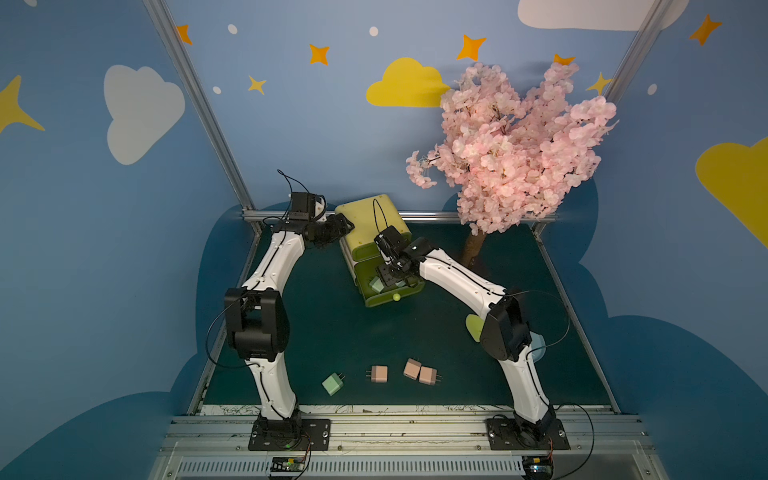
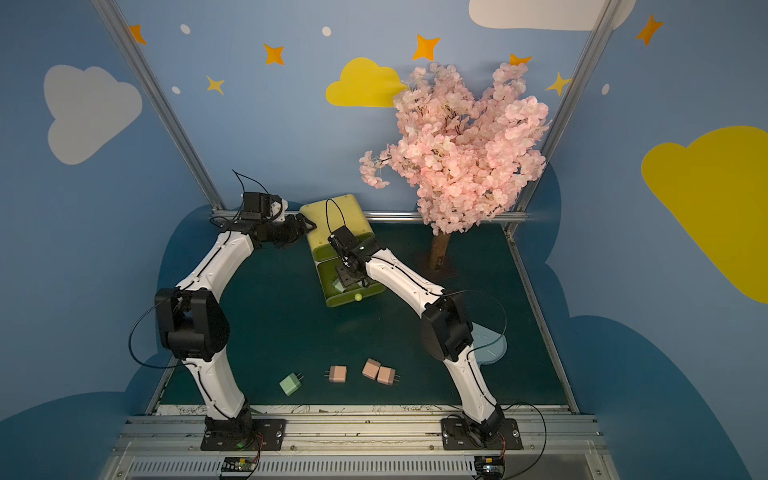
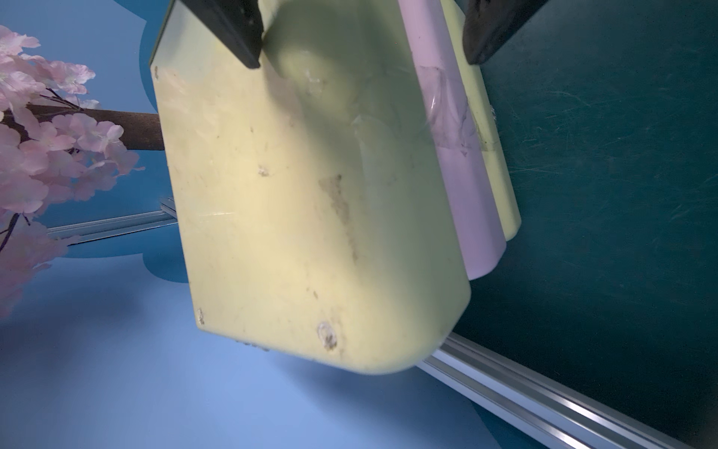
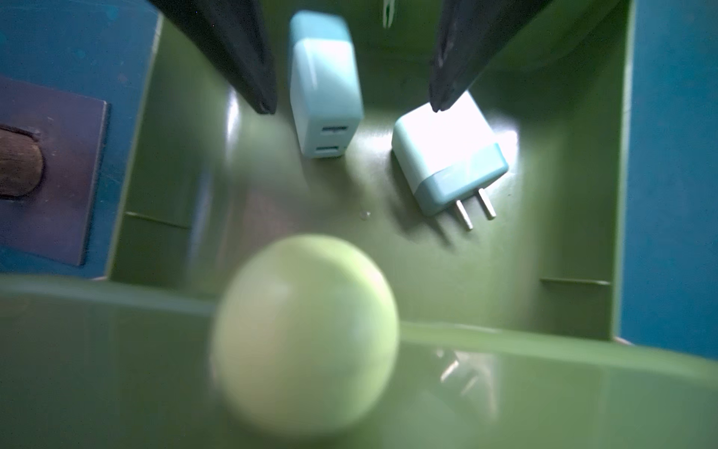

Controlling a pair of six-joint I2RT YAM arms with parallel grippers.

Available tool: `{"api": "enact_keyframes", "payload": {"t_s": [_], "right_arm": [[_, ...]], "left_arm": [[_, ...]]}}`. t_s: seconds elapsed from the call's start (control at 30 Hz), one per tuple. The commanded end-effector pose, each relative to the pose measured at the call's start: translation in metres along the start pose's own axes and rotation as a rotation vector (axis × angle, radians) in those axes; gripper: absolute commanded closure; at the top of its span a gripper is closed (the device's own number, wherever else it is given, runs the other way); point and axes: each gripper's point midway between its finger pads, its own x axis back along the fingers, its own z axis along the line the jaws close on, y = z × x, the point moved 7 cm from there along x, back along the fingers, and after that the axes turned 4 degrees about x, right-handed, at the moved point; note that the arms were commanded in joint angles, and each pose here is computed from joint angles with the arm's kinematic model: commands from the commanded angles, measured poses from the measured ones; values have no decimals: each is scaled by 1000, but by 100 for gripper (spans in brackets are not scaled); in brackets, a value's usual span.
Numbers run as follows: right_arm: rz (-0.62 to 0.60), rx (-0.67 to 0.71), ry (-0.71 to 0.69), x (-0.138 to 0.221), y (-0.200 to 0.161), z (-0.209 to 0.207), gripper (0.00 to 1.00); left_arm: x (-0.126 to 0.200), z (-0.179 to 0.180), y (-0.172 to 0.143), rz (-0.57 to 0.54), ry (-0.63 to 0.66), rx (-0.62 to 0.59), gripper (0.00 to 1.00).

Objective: Place the plugs into the drawer by color
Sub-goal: Place the plug in the drawer.

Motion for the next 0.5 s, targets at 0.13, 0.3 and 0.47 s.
{"api": "enact_keyframes", "payload": {"t_s": [0.13,0.3,0.47], "right_arm": [[-146,148,118,71,-1,28,34],[-217,329,282,81,-41,80,35],[-211,497,451,83,-94,145,40]], "left_arm": [[3,7,-6,21,46,4,18],[5,7,-5,15,46,3,18],[5,6,-5,16,42,3,18]]}}
